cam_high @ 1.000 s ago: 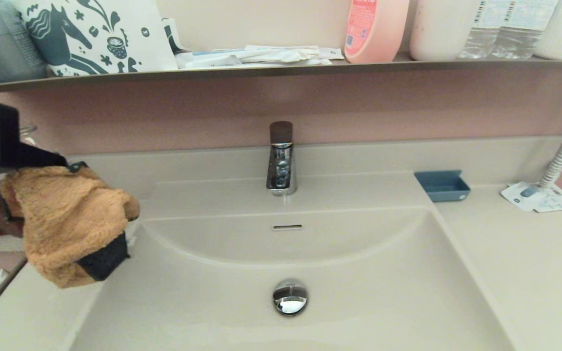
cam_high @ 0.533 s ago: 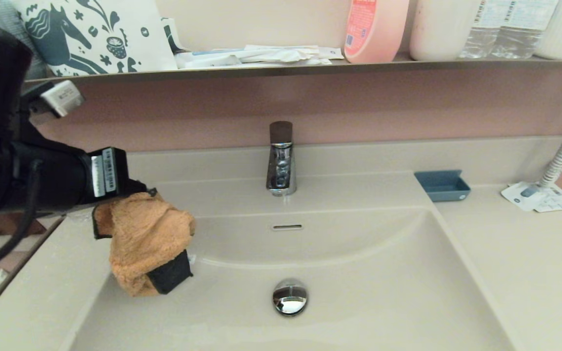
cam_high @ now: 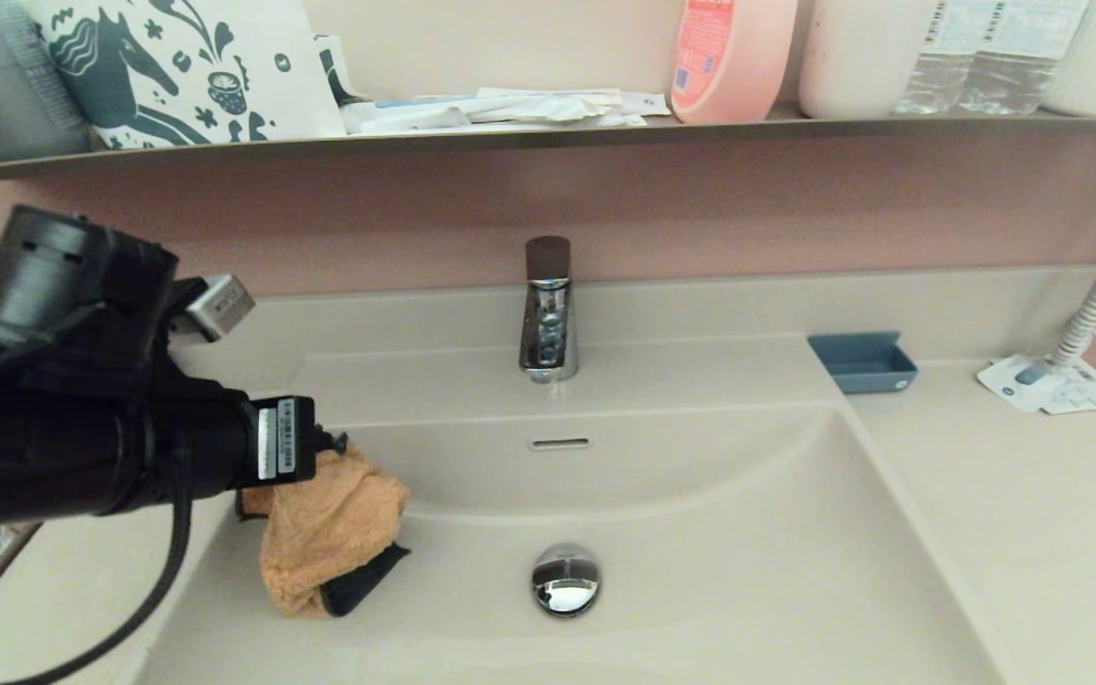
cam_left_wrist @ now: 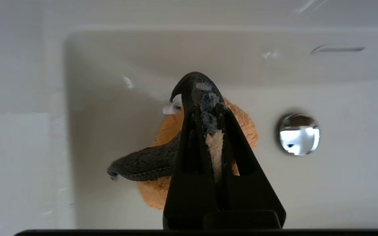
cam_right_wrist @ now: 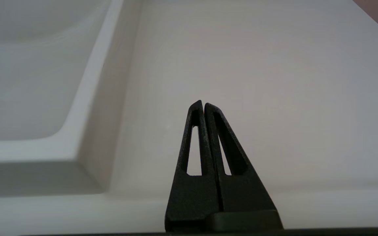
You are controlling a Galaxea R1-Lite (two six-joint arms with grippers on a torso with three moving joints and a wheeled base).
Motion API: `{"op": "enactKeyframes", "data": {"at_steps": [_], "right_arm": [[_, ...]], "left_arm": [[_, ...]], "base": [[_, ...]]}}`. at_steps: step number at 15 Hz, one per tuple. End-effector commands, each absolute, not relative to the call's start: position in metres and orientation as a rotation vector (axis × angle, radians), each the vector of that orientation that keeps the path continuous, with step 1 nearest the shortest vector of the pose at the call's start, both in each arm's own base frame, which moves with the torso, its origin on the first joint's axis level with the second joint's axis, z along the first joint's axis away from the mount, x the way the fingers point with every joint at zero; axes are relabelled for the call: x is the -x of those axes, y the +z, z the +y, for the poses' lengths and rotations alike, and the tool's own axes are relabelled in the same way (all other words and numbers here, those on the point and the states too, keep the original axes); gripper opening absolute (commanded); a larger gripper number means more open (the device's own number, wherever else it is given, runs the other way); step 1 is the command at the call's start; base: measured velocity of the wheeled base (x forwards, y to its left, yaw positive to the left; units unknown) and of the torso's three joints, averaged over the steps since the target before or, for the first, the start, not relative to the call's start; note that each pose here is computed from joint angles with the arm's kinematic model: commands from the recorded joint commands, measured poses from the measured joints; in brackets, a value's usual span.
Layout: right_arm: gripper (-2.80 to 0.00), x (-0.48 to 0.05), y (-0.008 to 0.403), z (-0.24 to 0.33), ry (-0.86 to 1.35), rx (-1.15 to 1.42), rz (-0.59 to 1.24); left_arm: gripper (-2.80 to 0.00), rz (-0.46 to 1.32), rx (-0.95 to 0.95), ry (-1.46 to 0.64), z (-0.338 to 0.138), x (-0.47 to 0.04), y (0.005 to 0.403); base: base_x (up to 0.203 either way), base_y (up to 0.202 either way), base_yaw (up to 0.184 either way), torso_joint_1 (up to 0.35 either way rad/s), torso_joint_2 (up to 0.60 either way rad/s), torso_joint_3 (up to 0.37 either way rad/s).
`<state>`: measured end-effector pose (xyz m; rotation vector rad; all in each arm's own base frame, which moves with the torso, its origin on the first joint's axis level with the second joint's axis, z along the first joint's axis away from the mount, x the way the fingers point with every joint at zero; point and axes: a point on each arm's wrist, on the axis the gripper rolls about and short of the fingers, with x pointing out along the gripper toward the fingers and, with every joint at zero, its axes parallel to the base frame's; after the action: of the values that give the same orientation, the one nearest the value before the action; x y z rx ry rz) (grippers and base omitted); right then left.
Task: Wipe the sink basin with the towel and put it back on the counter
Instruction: Wipe the sink
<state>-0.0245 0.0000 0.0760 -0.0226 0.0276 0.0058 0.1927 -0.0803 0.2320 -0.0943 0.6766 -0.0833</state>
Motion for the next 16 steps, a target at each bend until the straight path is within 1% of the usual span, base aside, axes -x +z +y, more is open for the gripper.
{"op": "enactKeyframes", "data": {"at_steps": [1,3,8,12,16], "right_arm": [[-2.80,0.024,0.076,0.000,0.006,0.023,0.029],[-2.80,0.024,0.076,0.000,0.006,0.023,0.029],[-2.80,0.024,0.076,0.000,0.006,0.023,0.029],[-2.80,0.024,0.076,0.000,0.006,0.023,0.029],[-2.80,0.024,0.076,0.000,0.006,0.023,0.029]], "left_arm": [[-2.80,0.675,0.095,-0.081,-0.082,-0.196,0.214],[-2.80,0.668,0.085,-0.074,-0.086,-0.211,0.198],[-2.80,0.717,0.063,-0.064,-0.091,-0.224,0.170],[-2.80,0.666,0.025,-0.033,-0.117,-0.242,0.125],[-2.80,0.680,0.020,-0.112,-0.149,-0.230,0.113]], "base": [[0.000,0.000,0.000,0.000,0.00,0.000],[0.000,0.000,0.000,0.000,0.00,0.000],[0.000,0.000,0.000,0.000,0.00,0.000],[0.000,0.000,0.000,0.000,0.00,0.000],[0.000,0.000,0.000,0.000,0.00,0.000]]}}
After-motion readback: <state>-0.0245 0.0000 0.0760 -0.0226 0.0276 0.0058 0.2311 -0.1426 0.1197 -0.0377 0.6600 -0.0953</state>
